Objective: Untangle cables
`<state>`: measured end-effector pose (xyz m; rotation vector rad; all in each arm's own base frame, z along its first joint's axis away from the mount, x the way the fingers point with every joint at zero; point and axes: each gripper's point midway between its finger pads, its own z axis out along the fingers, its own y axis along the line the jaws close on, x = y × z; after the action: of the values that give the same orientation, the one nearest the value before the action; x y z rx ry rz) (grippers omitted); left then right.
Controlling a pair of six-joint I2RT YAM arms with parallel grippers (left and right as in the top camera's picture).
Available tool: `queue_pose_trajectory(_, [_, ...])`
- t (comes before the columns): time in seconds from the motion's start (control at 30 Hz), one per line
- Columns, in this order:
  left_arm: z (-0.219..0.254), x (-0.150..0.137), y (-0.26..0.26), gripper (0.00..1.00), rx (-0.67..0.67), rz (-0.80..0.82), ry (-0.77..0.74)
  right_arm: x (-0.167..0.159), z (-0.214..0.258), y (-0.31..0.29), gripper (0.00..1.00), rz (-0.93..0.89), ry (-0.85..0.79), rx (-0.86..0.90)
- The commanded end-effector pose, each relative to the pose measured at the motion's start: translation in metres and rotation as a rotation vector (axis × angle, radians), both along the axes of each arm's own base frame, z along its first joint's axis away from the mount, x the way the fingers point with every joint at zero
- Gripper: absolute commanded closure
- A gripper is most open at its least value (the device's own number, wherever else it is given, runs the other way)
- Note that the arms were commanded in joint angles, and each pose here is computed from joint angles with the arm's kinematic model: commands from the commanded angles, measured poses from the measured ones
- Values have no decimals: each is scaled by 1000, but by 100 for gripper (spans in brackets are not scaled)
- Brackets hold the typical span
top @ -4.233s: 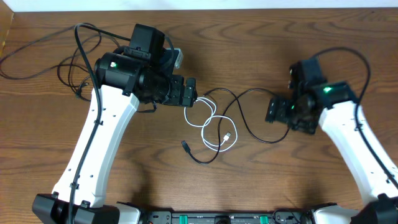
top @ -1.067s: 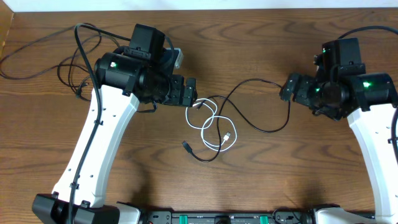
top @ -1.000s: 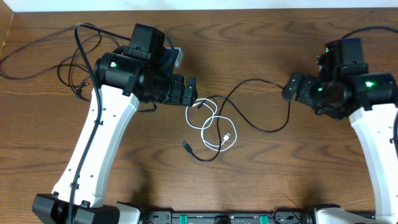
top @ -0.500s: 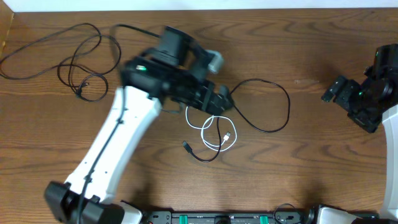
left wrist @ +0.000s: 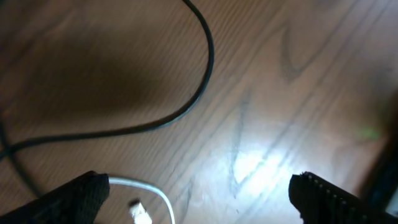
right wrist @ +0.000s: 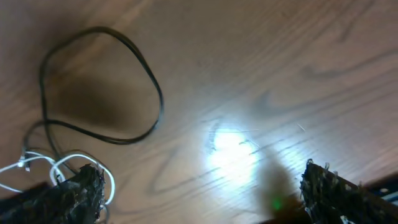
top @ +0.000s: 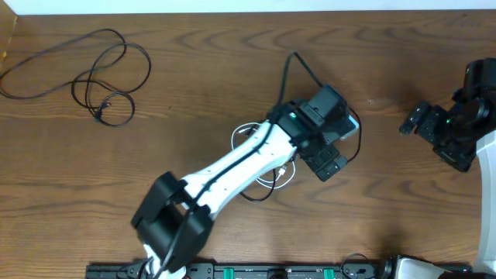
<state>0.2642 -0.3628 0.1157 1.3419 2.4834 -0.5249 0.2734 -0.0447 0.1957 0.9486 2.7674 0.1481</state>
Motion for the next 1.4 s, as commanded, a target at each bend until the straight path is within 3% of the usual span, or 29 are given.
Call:
queue_pose_trajectory(0.0, [-37, 3, -1, 4, 78, -19, 7, -2, -3, -7, 1, 34, 16, -37])
queue_pose_trajectory(0.17, [-73, 0, -11, 12, 110, -39, 34, -1, -2, -10, 1, 23, 8, -38])
queue_pose_trajectory(0.37, [-83, -3, -35, 18, 72, -101, -14, -1, -2, -10, 1, 24, 9, -38])
queue_pose_trajectory(0.47, [-85, -11, -41, 18, 78, -196, -57, -1, -2, -10, 1, 24, 9, -38])
queue_pose_trajectory(0.67, [-100, -11, -42, 18, 146, -227, -115, -1, -2, -10, 1, 24, 8, -38])
queue_pose_trajectory(1.37, [-117, -2, -42, 21, 142, -209, -109, -2, -2, -7, 1, 28, 10, -19])
